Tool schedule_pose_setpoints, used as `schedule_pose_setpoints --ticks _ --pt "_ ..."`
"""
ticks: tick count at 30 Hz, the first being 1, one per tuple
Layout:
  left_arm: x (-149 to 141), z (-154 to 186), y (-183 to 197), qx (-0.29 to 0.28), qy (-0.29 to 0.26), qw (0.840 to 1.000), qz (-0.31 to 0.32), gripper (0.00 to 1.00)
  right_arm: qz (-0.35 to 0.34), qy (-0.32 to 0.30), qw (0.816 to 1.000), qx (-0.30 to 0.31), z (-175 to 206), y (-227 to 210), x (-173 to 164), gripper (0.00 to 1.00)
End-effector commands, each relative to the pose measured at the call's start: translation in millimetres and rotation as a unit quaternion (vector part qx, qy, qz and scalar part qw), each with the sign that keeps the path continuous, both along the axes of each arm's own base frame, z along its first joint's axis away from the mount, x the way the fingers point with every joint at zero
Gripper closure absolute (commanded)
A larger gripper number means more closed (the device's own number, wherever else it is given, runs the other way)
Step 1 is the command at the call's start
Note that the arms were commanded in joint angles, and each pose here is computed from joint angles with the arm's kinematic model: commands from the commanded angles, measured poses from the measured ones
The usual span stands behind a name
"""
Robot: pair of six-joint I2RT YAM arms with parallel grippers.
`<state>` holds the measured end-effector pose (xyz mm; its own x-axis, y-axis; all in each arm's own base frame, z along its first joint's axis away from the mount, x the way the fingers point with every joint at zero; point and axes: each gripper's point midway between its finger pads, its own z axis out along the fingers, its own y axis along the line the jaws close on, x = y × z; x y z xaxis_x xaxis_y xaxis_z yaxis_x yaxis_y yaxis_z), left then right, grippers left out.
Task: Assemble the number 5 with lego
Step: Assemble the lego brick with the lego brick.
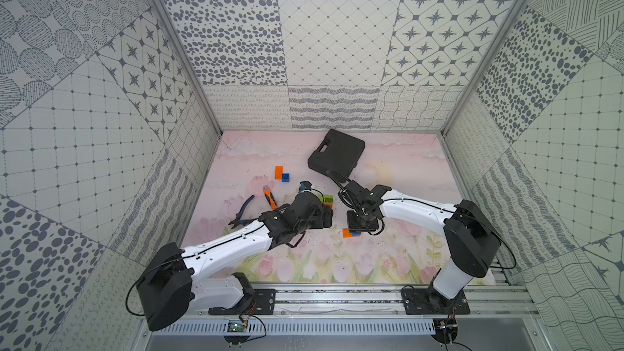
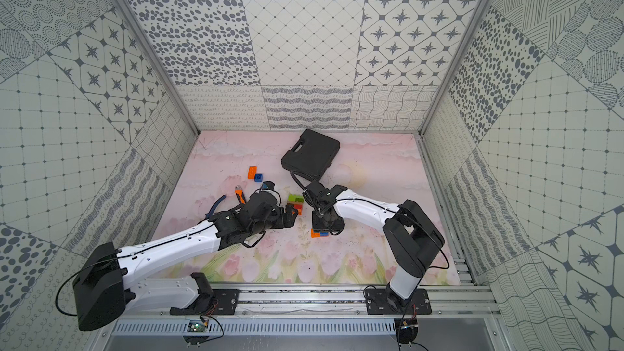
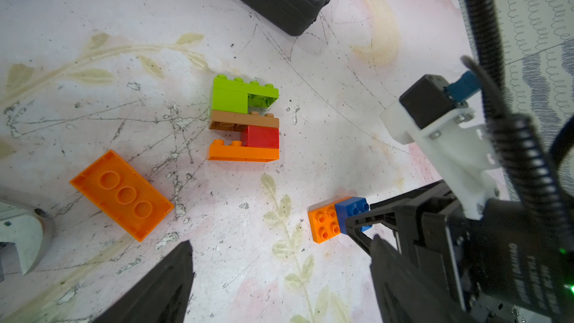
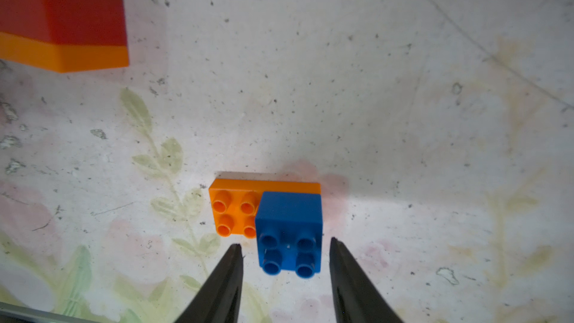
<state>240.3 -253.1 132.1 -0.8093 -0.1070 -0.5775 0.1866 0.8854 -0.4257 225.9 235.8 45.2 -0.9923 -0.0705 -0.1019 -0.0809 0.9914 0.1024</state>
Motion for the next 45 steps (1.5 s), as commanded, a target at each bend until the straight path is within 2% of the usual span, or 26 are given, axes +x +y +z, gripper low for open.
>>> schedule_pose_setpoints --ticks 1,4,8,17,20,26,27,28,34,37,42,45 --pt "1.3 2.1 0.7 0.003 -0.005 1.000 -0.004 0.08 0.002 -0.004 1.000 -0.015 -5.0 -0.2 3.9 0.59" --pt "1.1 1.1 1.8 0.005 -0.005 1.000 -0.004 0.08 0.001 -0.005 1.000 -0.023 -9.4 -1.7 4.6 0.62" --pt "1.2 1.4 1.8 0.005 -0.005 1.000 -0.003 0.08 -0.003 0.004 0.999 -0.036 -18.9 -8.6 0.0 0.72" --pt "1.8 -1.3 0.8 0.007 -0.002 1.000 -0.004 0.08 -0.022 0.070 0.995 -0.067 -74.0 -28.1 -31.3 0.77" --pt "1.4 -2.2 2.1 0.011 -0.001 1.000 -0.003 0.08 -0.024 0.070 0.995 -0.065 -72.0 -26.4 -30.5 0.76" --pt "2.4 -1.2 10.0 0.020 -0.007 1.000 0.009 0.08 -0.031 0.012 0.998 -0.059 -31.2 -20.9 -6.6 0.71" --pt "2.4 -1.4 11.7 0.023 -0.007 1.000 0.012 0.08 -0.032 0.002 0.998 -0.053 -26.7 -18.7 -3.0 0.68" --pt "2.8 -0.6 13.5 0.025 -0.006 1.000 0.014 0.08 -0.032 -0.005 0.998 -0.048 -22.7 -16.7 0.7 0.60" --pt "4.1 -3.4 27.1 0.043 0.006 0.998 0.034 0.08 -0.026 -0.021 0.999 -0.014 0.4 -5.6 6.1 0.50" --pt "6.6 -10.0 36.6 0.046 0.027 0.997 0.055 0.08 -0.027 -0.039 0.999 0.015 16.1 -1.1 7.8 0.41" --pt "10.6 -19.8 54.4 0.055 0.072 0.991 0.098 0.13 -0.031 -0.080 0.995 0.048 39.4 -0.8 12.4 0.36" --pt "8.1 -34.2 70.4 0.073 0.122 0.981 0.130 0.17 -0.035 -0.104 0.990 0.090 46.7 4.3 12.9 0.31"
